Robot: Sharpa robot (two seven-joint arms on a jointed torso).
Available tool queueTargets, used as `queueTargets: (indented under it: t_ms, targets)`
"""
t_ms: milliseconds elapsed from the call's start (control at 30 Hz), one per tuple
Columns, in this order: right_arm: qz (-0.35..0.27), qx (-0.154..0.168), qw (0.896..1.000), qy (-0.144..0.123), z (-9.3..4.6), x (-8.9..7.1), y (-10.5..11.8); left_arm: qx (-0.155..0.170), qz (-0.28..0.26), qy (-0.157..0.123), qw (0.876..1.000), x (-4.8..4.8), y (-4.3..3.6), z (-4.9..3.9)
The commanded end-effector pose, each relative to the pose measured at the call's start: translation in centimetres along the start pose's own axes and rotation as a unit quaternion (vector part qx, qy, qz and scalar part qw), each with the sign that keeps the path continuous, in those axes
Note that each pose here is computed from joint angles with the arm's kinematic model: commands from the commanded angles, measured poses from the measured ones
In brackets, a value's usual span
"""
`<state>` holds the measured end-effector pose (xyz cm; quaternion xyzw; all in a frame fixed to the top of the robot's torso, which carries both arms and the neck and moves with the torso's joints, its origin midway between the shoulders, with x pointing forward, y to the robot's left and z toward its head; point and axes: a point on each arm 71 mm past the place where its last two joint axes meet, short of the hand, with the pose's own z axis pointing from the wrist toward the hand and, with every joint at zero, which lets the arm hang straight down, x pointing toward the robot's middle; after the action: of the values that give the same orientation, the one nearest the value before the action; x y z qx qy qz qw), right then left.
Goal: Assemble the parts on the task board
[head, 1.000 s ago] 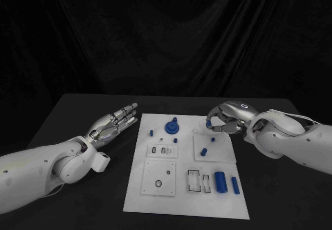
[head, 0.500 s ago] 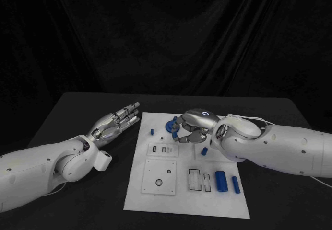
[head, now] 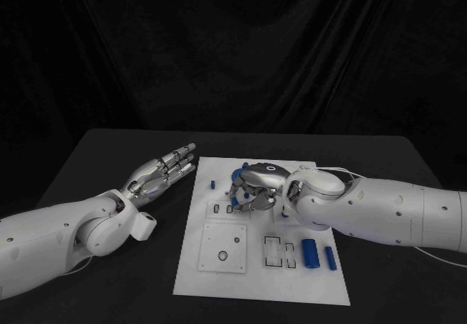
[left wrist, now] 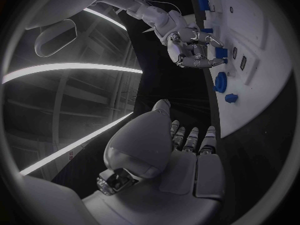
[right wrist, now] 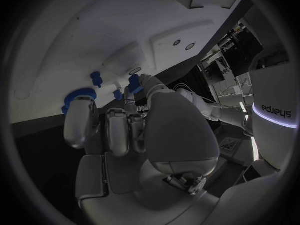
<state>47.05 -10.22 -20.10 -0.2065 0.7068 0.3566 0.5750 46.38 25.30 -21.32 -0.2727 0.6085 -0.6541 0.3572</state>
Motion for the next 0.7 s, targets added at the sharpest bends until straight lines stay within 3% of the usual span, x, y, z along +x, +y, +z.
queueTargets:
  t_ms: [33, 367, 700]
  targets:
    - [-0.004, 0.02, 1.0, 0.023, -0.05, 0.47, -0.32, 0.005, -0.005, 0.007, 1.0, 0.2, -0.06, 0.08]
    - [-0.005, 0.03, 0.999, 0.023, -0.3, 0.48, -0.61, 0.004, -0.005, 0.007, 1.0, 0.14, -0.01, 0.08]
    - [-0.009, 0.023, 1.0, -0.004, -0.94, 0.09, -0.62, 0.002, -0.005, 0.006, 1.0, 0.02, 0.02, -0.02]
